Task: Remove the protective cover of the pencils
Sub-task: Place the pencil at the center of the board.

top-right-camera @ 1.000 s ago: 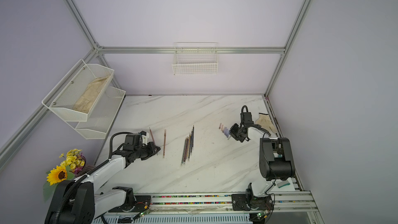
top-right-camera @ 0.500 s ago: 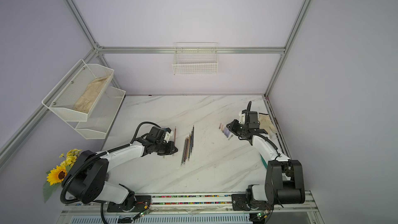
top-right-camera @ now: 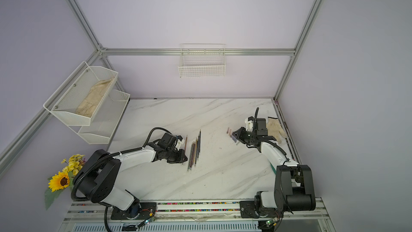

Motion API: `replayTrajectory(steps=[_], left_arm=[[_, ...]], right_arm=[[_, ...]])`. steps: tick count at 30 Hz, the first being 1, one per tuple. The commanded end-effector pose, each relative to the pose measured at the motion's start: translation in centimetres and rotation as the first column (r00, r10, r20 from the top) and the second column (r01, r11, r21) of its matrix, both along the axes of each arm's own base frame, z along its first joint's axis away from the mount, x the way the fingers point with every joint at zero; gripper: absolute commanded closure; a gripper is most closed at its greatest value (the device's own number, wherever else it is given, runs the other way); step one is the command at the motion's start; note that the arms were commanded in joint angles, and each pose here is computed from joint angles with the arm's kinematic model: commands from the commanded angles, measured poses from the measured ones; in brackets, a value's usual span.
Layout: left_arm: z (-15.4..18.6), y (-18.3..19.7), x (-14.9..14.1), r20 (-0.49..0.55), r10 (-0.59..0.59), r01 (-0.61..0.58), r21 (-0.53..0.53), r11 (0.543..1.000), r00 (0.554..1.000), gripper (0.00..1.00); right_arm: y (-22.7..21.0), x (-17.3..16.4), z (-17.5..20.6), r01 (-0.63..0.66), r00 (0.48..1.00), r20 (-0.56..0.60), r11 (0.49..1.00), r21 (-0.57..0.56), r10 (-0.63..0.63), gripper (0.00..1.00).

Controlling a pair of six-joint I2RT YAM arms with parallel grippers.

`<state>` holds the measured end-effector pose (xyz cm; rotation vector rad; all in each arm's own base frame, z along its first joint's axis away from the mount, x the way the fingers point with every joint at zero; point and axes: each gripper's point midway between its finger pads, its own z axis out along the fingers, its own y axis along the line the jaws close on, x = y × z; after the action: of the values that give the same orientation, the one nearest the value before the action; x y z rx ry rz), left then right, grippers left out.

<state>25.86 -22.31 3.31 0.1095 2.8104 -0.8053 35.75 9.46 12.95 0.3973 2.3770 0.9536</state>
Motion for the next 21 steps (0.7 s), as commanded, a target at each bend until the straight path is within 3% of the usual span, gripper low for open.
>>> replayTrajectory(steps=[1,14,21], left_arm=[[2.2,-1.1,1.8,0.064,0.015,-0.013,-0.035,0.999,0.998,0.86],[2.7,-1.1,2.0,0.072,0.021,-0.018,-0.041,0.999,0.997,0.85],[4.8,-0.2,2.3,0.137,0.052,-0.049,-0.026,0.998,0.989,0.83]], right_arm=[[0.3,0.4,0.7,-0.025,0.999,0.039,1.0,-0.004,0.025,0.77],[0.3,0.3,0.5,-0.023,0.999,0.029,1.0,0.0,0.023,0.76],[0.2,0.1,1.4,-0.022,0.998,0.056,1.0,-0.011,0.023,0.76]])
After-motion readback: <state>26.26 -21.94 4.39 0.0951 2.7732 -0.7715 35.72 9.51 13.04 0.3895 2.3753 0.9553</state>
